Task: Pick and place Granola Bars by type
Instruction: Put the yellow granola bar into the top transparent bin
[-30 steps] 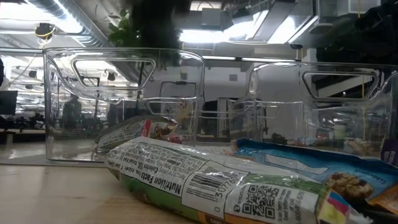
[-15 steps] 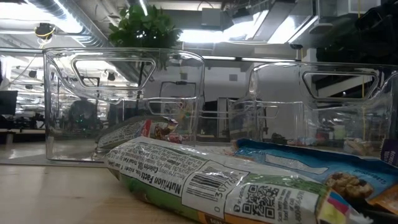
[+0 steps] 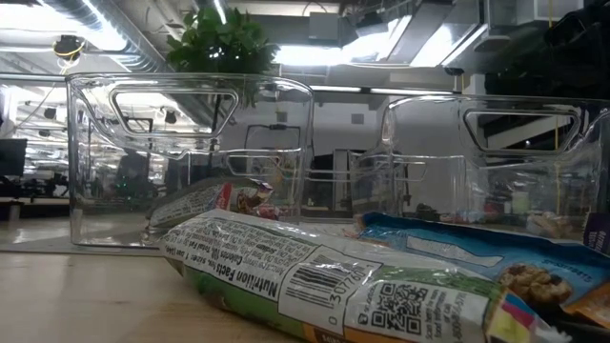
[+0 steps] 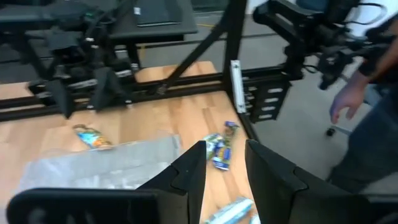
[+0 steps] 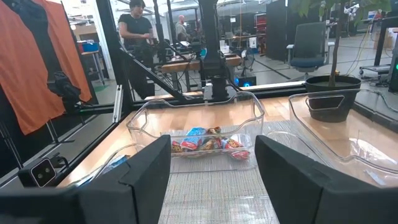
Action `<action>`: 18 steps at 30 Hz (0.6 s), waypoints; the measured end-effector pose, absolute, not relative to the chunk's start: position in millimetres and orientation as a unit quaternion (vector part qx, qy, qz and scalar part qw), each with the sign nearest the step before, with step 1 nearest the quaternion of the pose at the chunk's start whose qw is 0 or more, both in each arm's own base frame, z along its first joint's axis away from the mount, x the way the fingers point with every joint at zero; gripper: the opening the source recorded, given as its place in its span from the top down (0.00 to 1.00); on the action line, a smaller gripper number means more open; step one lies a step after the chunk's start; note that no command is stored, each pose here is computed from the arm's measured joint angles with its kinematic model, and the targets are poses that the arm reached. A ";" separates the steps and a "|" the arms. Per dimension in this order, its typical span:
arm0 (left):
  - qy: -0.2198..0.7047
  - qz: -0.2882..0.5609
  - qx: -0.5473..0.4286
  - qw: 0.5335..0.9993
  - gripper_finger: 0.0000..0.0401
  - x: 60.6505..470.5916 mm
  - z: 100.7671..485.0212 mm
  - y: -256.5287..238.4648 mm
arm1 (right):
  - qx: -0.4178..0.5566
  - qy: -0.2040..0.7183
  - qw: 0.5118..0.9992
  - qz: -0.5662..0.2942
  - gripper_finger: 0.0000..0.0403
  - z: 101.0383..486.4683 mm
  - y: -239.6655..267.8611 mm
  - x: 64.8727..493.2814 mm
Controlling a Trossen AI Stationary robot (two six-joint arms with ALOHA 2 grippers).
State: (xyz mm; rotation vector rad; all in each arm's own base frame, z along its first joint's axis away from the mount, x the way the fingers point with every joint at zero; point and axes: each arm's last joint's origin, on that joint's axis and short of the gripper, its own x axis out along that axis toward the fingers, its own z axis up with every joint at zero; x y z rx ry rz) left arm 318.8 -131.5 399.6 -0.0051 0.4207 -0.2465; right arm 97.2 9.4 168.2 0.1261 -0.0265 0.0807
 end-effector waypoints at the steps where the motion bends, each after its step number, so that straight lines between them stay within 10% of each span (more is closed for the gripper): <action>1: 0.210 -0.132 -0.003 0.969 0.75 318.1 399.4 -133.5 | 0.063 -0.013 0.997 0.040 0.42 168.2 9.3 97.2; 18: 0.313 -0.200 0.028 0.928 0.78 321.6 359.5 -168.9 | 0.063 -0.013 0.997 0.040 0.42 168.2 9.3 97.2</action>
